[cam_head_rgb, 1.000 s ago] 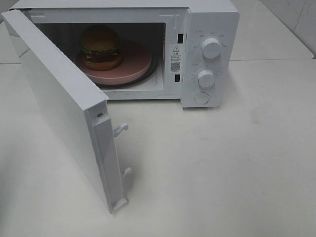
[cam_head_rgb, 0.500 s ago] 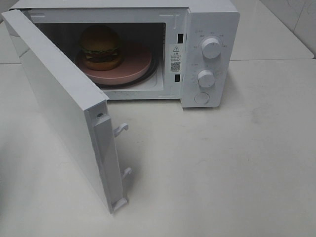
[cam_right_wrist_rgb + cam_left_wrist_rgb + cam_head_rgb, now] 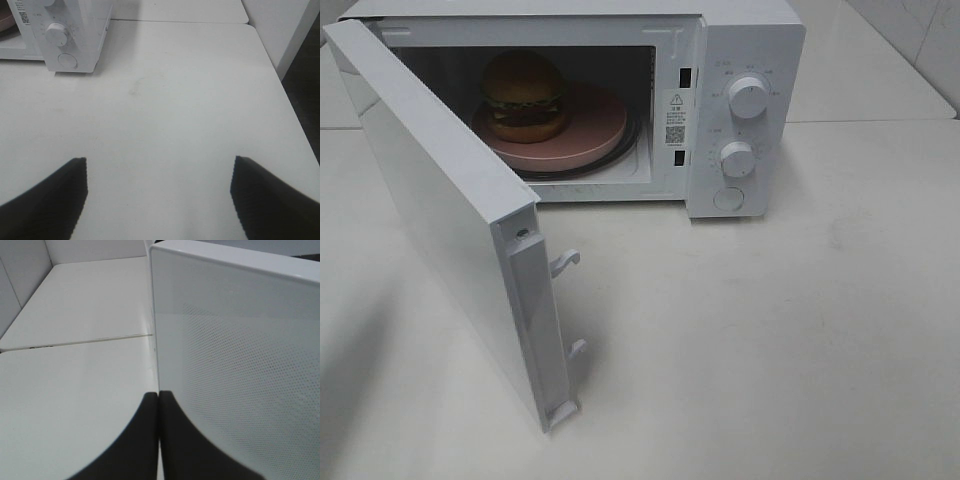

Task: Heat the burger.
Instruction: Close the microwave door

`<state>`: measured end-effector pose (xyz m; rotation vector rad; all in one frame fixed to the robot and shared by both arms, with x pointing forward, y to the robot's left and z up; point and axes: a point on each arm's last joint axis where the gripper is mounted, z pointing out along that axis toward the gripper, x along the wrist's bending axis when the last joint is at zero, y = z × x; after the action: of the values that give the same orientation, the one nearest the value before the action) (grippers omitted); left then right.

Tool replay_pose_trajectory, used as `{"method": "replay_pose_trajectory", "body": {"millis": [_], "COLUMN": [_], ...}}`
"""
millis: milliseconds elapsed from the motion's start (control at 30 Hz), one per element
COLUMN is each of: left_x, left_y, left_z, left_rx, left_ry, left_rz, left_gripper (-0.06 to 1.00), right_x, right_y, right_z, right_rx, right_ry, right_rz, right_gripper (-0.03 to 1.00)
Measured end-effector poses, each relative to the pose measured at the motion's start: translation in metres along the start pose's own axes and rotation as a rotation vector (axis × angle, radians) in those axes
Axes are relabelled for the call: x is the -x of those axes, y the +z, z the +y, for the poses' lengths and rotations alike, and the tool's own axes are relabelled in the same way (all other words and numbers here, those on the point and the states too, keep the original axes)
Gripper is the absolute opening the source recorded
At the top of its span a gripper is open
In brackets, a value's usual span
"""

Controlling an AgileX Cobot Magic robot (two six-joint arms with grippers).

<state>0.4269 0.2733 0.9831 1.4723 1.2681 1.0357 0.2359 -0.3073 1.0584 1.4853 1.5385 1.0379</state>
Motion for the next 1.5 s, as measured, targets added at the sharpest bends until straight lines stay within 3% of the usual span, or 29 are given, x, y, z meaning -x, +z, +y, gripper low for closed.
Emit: {"method": "replay_pose_trajectory", "body": {"millis": [133, 267, 1000, 1500], "left_x": [0.003, 0.011, 0.024, 0.073], "left_y": [0.007, 0.016, 0.050, 0.085], "left_z": [-0.004, -0.011, -0.022, -0.016], "left_rx": [0.001, -0.006, -0.017, -0.010], "left_ry": [-0.012, -0.007, -0.057, -0.067], "left_rz": [-0.032, -0.107, -0.193, -0.284], "left_gripper": [0.00, 0.00, 0.00, 0.00], "right_x": [0.000, 0.000, 0.000, 0.000], "right_y": [0.000, 0.000, 0.000, 0.000], "right_z": [0.000, 0.000, 0.000, 0.000], "right_rx": [0.000, 0.000, 0.000, 0.000], "right_ry": [0.000, 0.000, 0.000, 0.001], "right_rz": [0.000, 0.000, 0.000, 0.001], "right_gripper": [0.76, 0.76, 0.76, 0.76]}}
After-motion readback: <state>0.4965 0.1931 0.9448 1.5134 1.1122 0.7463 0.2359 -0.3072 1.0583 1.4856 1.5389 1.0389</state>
